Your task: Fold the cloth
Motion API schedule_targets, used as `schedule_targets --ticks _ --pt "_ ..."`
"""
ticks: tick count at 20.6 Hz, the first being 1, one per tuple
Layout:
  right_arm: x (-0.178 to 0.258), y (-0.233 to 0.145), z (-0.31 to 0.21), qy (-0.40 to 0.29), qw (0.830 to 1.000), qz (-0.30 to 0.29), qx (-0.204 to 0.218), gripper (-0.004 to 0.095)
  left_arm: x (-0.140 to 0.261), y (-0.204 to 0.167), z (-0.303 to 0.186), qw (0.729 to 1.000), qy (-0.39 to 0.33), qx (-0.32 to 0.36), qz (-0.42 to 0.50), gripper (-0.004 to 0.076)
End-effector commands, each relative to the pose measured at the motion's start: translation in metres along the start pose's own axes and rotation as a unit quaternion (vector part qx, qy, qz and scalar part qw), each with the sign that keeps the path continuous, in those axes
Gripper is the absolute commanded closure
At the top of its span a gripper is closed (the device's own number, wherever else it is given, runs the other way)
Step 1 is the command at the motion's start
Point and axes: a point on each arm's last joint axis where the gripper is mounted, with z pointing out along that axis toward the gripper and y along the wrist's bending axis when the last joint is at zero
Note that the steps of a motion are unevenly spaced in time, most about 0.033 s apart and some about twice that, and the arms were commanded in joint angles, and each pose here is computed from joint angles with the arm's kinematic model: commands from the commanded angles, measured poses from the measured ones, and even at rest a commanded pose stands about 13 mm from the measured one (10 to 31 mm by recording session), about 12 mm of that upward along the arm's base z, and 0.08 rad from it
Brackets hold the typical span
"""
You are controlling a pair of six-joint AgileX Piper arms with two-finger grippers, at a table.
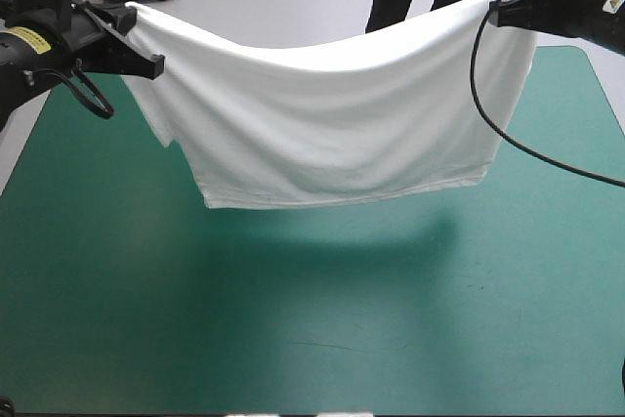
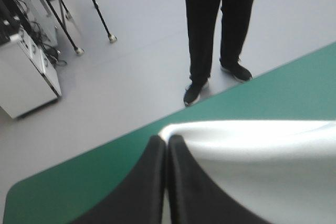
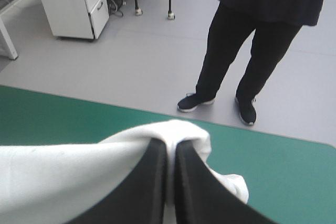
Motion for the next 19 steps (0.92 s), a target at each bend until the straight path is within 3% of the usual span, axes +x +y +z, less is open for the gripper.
schedule_targets --ticks 1,7,12,15,19 --pt "-0.022 -0.004 -0.006 -0.107 0.994 -0.005 0.014 0.0925 -0.026 0.009 -0.008 0.992 -0.118 -0.048 0.001 0.0746" --pt "-0.012 -0.016 0.081 -0.134 0.991 -0.006 0.027 0.0925 -0.042 0.023 0.059 0.984 -0.155 -0.085 0.026 0.0746" --pt "-0.012 -0.025 0.120 -0.138 0.990 -0.013 0.033 0.0925 -0.049 0.029 0.105 0.981 -0.164 -0.096 0.034 0.0746" --pt "-0.006 -0.024 0.125 -0.102 0.994 -0.023 0.028 0.0925 -0.030 0.024 0.121 0.995 -0.073 -0.066 0.026 0.0746" --pt "0.034 -0.024 0.147 0.051 0.998 -0.024 0.008 0.0925 0.005 0.009 0.139 0.996 0.083 0.017 -0.029 0.0746"
